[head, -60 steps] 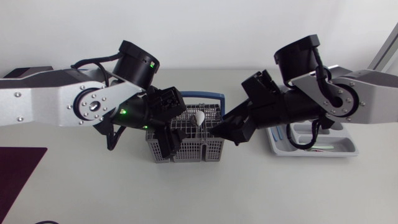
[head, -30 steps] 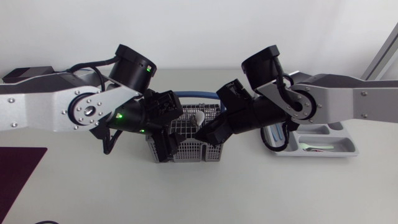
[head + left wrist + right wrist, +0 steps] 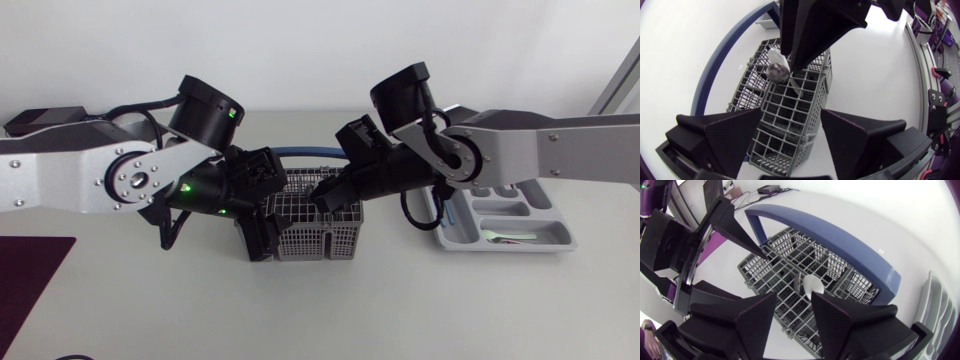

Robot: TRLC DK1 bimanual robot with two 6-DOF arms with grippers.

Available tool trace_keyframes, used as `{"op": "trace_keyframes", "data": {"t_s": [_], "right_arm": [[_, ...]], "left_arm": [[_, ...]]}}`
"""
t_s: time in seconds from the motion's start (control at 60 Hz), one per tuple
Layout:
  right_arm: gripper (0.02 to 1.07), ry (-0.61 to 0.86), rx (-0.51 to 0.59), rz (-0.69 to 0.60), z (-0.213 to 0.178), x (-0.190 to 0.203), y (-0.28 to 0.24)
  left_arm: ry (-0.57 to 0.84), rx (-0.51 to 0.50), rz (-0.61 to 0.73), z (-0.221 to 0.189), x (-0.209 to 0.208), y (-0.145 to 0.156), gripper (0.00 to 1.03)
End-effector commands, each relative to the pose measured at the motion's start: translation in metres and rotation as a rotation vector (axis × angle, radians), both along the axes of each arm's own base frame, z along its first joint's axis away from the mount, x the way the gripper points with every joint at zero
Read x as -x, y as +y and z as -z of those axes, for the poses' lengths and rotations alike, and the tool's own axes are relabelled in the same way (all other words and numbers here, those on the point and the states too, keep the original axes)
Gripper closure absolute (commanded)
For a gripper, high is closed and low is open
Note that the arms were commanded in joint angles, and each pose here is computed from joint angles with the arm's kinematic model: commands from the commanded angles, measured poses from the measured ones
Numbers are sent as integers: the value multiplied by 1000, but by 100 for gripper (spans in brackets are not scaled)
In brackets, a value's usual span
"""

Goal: Unload the cutlery basket into the drawer organizer.

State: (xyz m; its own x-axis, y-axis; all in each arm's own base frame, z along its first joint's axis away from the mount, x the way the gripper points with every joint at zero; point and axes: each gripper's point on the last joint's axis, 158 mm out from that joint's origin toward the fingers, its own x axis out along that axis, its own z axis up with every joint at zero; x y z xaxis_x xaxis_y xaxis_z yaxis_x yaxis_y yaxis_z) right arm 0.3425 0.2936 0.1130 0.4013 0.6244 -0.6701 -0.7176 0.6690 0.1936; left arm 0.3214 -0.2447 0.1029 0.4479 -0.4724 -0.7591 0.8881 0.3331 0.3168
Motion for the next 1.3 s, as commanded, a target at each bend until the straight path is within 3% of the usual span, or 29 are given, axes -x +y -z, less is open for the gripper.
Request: {"op": "trace_keyframes", "data": {"t_s": [0.0,0.583,0.75,1.283], "right_arm": [[60,11,-13,25,0,-7,7],[66,16,1,29,4,-10,18],[75,20,7,29,8,-11,18],[89,2,18,39,12,-16,20]], "left_arm": [[-16,1,11,-1,1,3,8],[-18,-1,1,1,1,11,8],[-15,3,1,1,1,13,8],[-13,13,1,1,2,16,8]]}}
